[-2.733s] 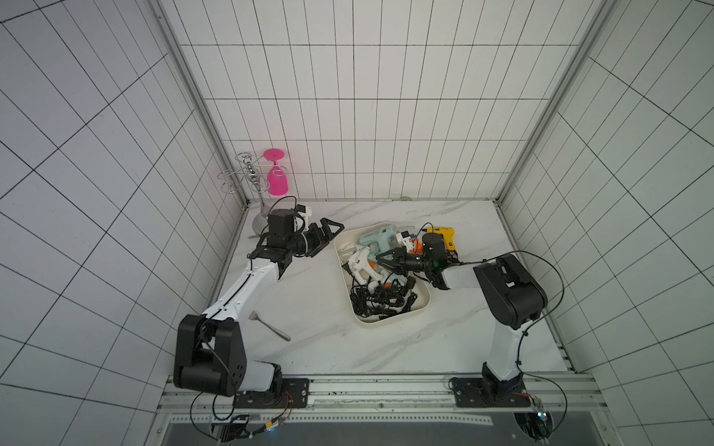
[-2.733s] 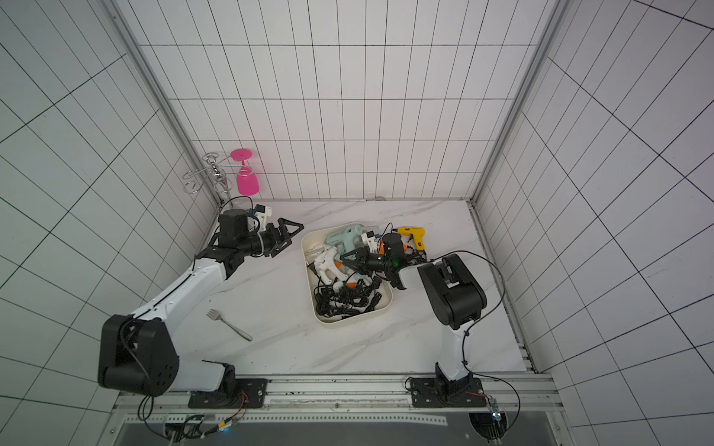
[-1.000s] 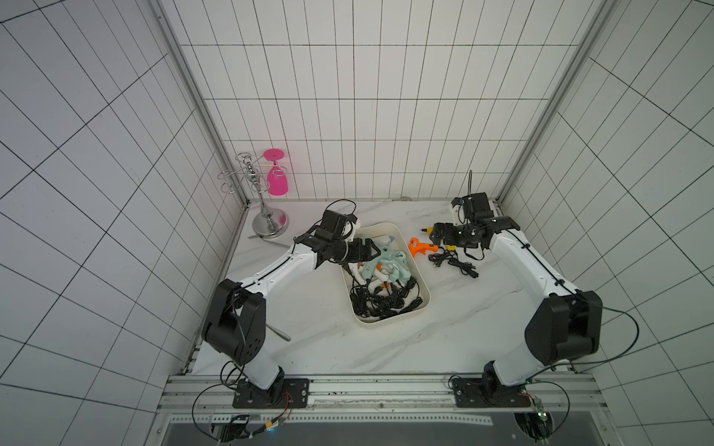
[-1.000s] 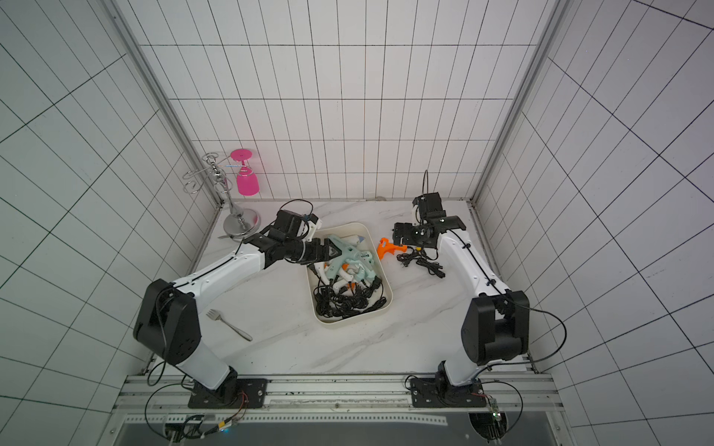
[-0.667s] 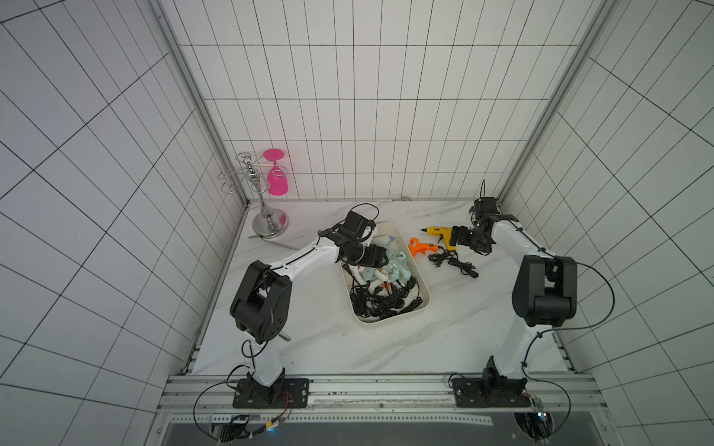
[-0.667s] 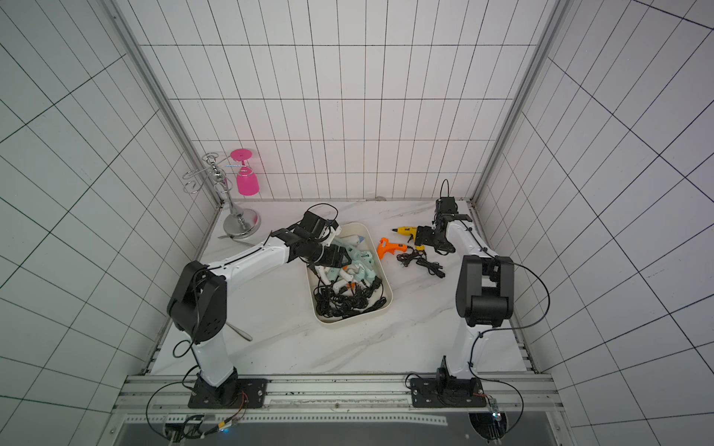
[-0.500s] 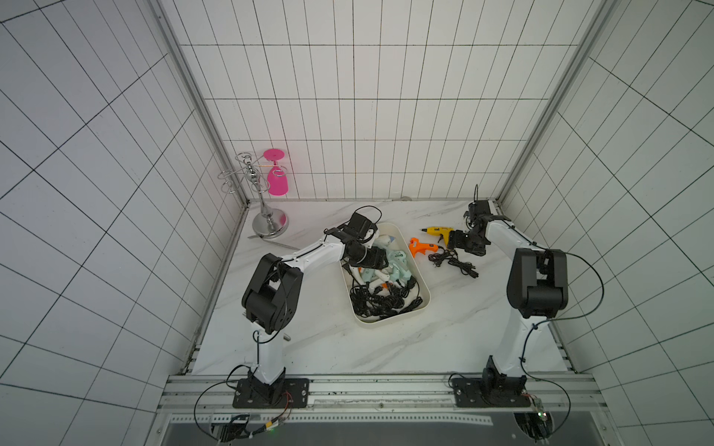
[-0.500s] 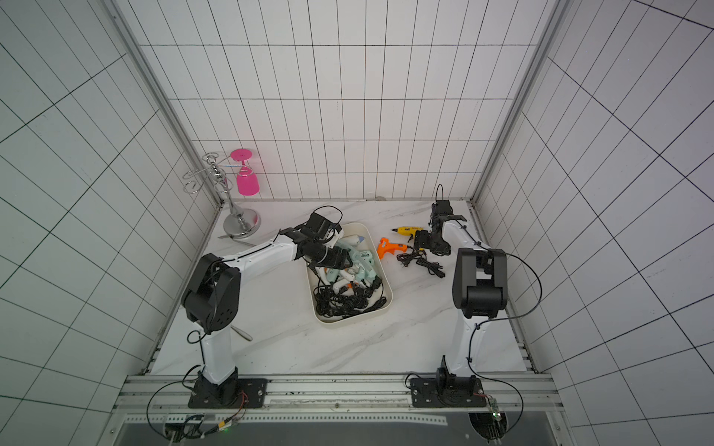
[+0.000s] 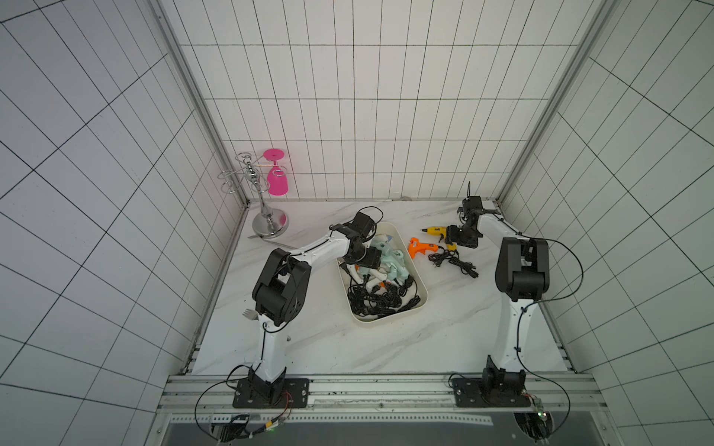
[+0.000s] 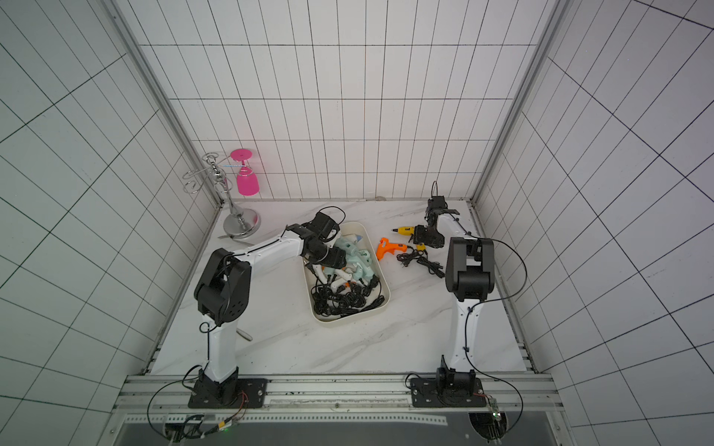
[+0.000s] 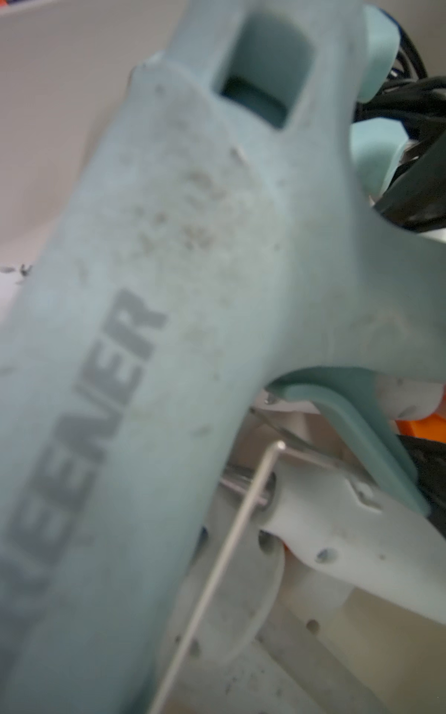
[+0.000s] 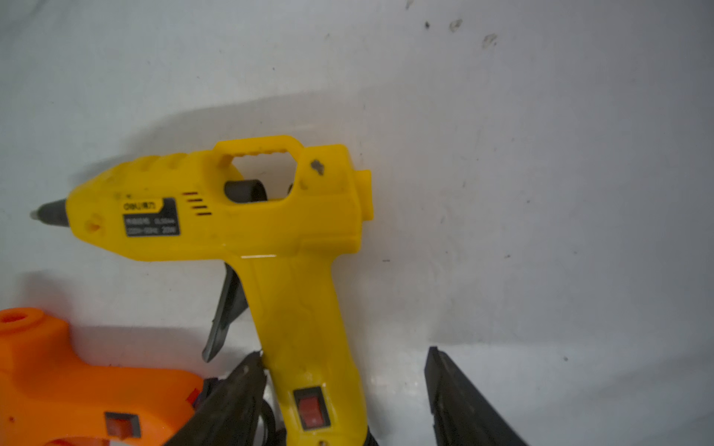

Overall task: Put the hot melt glue gun into the storage box
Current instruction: Pick up the hot melt adhesive gun from the center of the board.

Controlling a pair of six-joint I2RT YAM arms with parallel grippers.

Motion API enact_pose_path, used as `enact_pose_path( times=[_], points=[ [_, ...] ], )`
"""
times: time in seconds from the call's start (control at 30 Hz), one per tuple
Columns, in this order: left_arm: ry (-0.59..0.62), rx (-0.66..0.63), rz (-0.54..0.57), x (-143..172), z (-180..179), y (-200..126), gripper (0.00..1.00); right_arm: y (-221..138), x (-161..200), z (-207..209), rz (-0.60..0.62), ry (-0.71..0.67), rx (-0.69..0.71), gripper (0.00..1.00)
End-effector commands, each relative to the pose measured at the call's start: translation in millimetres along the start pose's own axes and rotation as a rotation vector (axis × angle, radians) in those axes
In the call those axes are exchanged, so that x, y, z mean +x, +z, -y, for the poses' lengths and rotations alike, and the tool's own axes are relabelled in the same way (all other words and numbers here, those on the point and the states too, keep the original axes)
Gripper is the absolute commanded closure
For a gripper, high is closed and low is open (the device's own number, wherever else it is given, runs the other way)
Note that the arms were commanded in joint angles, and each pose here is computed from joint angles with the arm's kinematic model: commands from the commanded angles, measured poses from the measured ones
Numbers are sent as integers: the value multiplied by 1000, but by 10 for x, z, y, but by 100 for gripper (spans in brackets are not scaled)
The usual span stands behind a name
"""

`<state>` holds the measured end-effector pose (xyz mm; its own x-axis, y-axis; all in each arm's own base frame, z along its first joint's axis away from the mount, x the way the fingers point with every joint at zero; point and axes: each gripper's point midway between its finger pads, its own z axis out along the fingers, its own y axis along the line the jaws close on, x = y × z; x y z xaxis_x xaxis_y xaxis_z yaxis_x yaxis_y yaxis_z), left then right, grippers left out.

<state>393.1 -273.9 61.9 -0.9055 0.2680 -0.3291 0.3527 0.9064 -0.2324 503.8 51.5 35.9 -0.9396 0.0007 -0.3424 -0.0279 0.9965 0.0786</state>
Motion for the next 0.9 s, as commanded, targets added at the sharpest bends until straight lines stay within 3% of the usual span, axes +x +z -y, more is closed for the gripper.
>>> enact_pose_path(
  times=[0.0, 0.17, 0.27, 0.47, 0.6, 0.73, 0.87],
  points=[
    [7, -145, -76, 167, -386, 117, 20, 41, -23, -77, -28, -43, 12, 33],
    [66, -198, -12, 65, -351, -113, 15, 130, 41, -107, -88, -109, 78, 41],
    [86, -215, 36, -21, -352, -338, 12, 132, 40, -101, -93, -106, 82, 52],
    [111, -67, 236, -310, 23, -1006, 5, -36, -68, -145, -41, -84, 45, 71],
    [114, 6, 362, -480, 163, -1401, 1, -409, -276, -135, 60, -24, -15, 81],
    [90, 122, 496, -648, 274, -1773, 1, -1012, -549, -173, 206, 35, -119, 83],
    [66, 329, 675, -788, 399, -2160, 1, -1609, -673, -548, 257, 103, -476, 83]
  ],
)
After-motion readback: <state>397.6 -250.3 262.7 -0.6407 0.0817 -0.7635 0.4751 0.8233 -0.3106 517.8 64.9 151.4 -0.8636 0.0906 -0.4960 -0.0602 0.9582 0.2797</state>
